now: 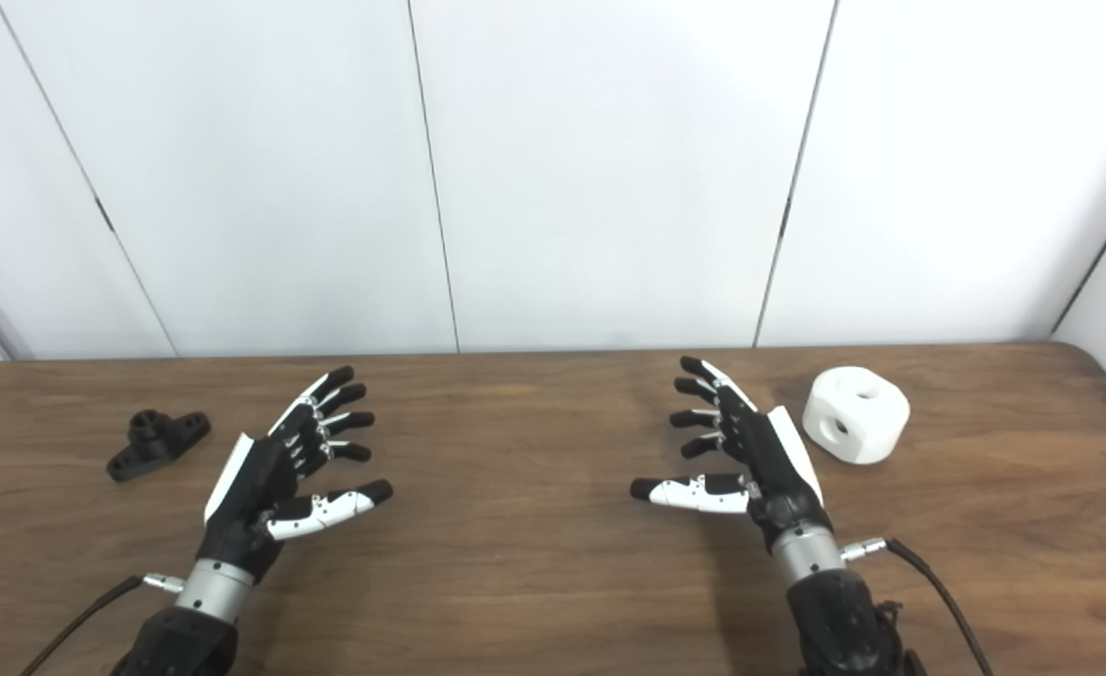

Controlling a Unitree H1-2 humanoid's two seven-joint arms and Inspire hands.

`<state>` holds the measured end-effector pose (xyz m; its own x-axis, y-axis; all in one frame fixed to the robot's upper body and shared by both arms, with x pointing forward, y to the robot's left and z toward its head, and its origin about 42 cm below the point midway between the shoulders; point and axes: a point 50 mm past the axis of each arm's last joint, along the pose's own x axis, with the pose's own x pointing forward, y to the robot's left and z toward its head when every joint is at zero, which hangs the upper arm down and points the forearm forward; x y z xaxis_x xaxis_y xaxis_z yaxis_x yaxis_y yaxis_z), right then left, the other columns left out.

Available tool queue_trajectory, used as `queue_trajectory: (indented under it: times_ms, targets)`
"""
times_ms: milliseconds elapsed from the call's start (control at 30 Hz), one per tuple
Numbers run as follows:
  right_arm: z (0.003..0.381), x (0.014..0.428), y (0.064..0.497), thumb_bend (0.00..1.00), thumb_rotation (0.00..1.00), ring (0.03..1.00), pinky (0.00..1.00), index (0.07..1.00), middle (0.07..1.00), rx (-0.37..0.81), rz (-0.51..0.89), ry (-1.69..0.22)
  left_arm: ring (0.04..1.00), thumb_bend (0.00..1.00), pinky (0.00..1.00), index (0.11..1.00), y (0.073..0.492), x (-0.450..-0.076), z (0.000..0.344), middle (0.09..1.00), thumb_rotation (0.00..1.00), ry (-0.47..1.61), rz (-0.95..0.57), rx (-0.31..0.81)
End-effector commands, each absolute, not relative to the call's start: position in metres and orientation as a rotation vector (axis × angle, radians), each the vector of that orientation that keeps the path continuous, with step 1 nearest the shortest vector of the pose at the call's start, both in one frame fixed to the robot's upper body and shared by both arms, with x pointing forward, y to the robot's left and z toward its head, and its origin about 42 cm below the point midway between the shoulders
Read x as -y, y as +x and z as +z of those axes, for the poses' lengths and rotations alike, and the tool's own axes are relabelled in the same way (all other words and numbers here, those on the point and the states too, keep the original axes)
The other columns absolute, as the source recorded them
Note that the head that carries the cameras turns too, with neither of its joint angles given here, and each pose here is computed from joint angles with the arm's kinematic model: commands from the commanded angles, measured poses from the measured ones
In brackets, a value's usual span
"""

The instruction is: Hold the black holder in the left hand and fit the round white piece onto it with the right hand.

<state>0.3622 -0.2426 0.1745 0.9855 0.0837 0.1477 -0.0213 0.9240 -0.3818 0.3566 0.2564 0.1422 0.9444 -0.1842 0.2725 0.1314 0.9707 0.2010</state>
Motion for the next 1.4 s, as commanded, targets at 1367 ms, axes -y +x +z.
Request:
queue_trajectory:
  times_ms: [1367]
  targets:
    - [0.207, 0.273, 0.364, 0.71, 0.04, 0.706, 0.54, 0.898, 0.865, 0.204, 0.034, -0.406, 0.756, 0.72, 0.58, 0.83, 0.374, -0.225, 0.165, 0.828, 0.04, 0.209, -0.18, 0.372]
